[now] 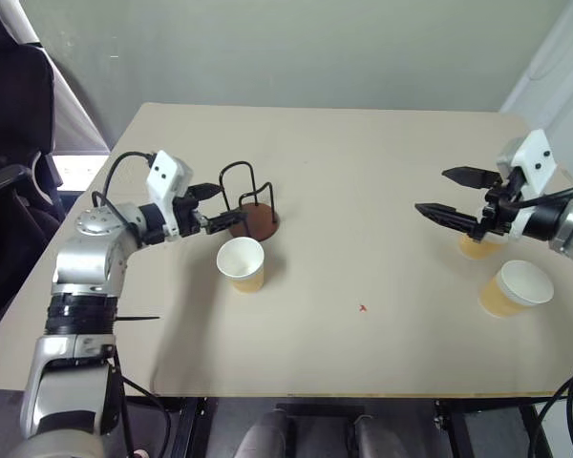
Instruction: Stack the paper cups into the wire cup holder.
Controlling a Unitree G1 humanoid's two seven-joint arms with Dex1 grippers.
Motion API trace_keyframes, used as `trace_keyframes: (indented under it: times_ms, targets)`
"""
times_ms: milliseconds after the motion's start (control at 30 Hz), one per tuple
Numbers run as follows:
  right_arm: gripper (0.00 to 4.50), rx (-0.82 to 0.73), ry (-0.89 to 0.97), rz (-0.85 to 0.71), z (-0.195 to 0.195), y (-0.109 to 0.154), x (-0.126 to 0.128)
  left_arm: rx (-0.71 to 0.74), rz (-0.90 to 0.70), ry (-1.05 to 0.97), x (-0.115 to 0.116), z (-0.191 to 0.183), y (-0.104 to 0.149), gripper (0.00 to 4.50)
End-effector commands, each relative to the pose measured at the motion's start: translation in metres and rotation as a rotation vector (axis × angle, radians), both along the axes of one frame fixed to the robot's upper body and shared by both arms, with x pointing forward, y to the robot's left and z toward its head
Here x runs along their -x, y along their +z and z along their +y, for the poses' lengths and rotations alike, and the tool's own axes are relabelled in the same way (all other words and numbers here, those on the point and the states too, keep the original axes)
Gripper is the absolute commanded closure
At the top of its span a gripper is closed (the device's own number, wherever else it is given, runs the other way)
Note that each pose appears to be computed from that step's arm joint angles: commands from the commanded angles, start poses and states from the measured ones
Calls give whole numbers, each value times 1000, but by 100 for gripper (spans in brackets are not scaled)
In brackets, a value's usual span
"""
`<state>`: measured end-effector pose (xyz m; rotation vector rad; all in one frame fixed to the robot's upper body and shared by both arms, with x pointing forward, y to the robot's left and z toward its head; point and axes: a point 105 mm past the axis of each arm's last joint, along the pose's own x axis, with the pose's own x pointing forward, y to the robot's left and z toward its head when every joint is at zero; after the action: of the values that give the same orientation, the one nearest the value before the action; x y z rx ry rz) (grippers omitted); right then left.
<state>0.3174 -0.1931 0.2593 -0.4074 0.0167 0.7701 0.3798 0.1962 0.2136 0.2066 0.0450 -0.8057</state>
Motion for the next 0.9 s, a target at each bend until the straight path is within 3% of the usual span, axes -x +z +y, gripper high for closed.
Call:
trace_keyframes:
  times_ms: [33, 300, 633, 733, 900]
  targets:
    - [46, 4, 45, -22, 4, 14, 13, -14, -46, -29, -1, -6, 13, 0]
    - [46, 66, 156, 34, 11, 14, 35, -95, -36, -94, -6, -12, 14, 0]
    - [46, 77, 148, 20, 9, 19, 36, -106, -21, -135, -9, -19, 11, 0]
    - [43, 71, 139, 20, 7, 19, 35, -105, -15, -143, -8, -20, 10, 62]
    - [43, 56, 121, 15, 4, 20, 34, -104, -11, -142, -8, -19, 9, 235]
